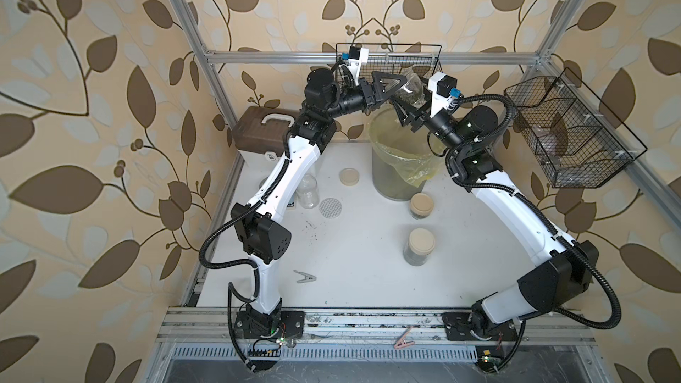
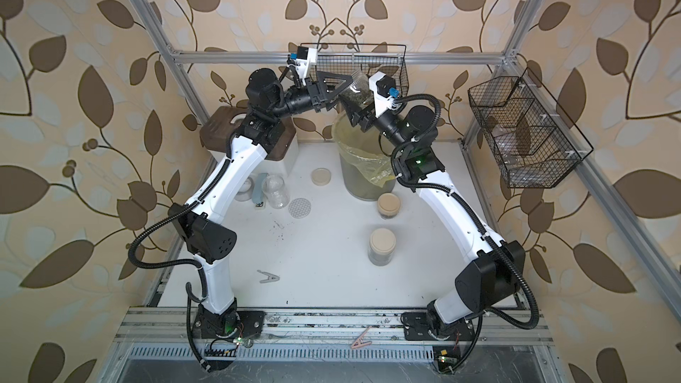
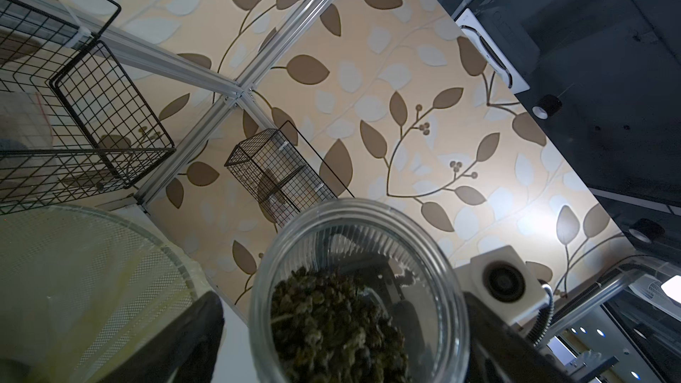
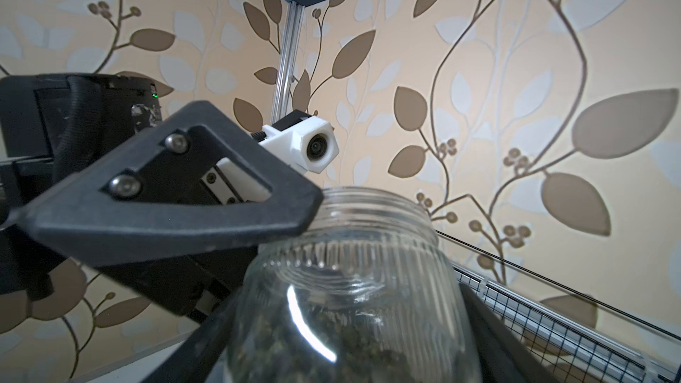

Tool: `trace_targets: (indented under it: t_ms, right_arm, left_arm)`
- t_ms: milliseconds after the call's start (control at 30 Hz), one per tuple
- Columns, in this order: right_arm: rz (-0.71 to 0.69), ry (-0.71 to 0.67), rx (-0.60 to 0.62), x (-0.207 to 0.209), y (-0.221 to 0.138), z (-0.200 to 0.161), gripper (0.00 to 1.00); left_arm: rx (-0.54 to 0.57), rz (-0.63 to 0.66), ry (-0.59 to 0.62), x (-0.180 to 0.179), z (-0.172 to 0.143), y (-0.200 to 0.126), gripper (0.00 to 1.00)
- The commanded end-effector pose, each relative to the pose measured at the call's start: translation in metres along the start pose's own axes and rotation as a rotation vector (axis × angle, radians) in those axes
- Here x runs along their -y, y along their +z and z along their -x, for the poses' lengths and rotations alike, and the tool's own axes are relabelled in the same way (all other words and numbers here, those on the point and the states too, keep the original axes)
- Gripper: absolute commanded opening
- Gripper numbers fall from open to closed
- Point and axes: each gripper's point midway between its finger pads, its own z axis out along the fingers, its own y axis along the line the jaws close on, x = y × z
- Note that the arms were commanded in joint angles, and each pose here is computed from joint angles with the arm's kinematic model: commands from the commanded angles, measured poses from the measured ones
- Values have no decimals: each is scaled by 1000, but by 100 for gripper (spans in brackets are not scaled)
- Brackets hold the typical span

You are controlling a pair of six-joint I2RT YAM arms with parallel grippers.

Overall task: Empty moldy tea leaves from jars
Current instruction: Adjust the jar.

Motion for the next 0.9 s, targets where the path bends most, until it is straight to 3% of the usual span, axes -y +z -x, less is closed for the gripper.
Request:
trace_targets:
  t_ms: [0, 67, 167, 233, 367, 500, 700, 867]
  right_arm:
    - [45, -68, 35, -12, 2, 17, 13]
    - [31, -85, 16, -12, 1, 13, 13]
    - [16, -89, 14, -11, 0, 13, 13]
    - [15, -88, 16, -10, 1, 13, 13]
    - [9, -69, 19, -9, 2, 15, 13]
    - [4, -59, 29, -9, 0, 18, 13]
    - [2, -55, 43, -10, -3, 24, 12]
    - [-3, -55, 47, -11, -7, 28, 12]
  left_arm:
    - [78, -29, 29, 17, 17, 0, 99]
    - [100, -46, -33, 11, 18, 2, 98]
    - [94, -53, -88, 2, 11, 5, 88]
    - [78, -42, -93, -2, 5, 6, 79]
    - [41, -11, -64, -4, -3, 3, 75]
    - [40, 7, -99, -13, -7, 3, 64]
    - [67, -23, -211, -22, -4, 7, 59]
    - [76, -47, -229, -19, -1, 9, 58]
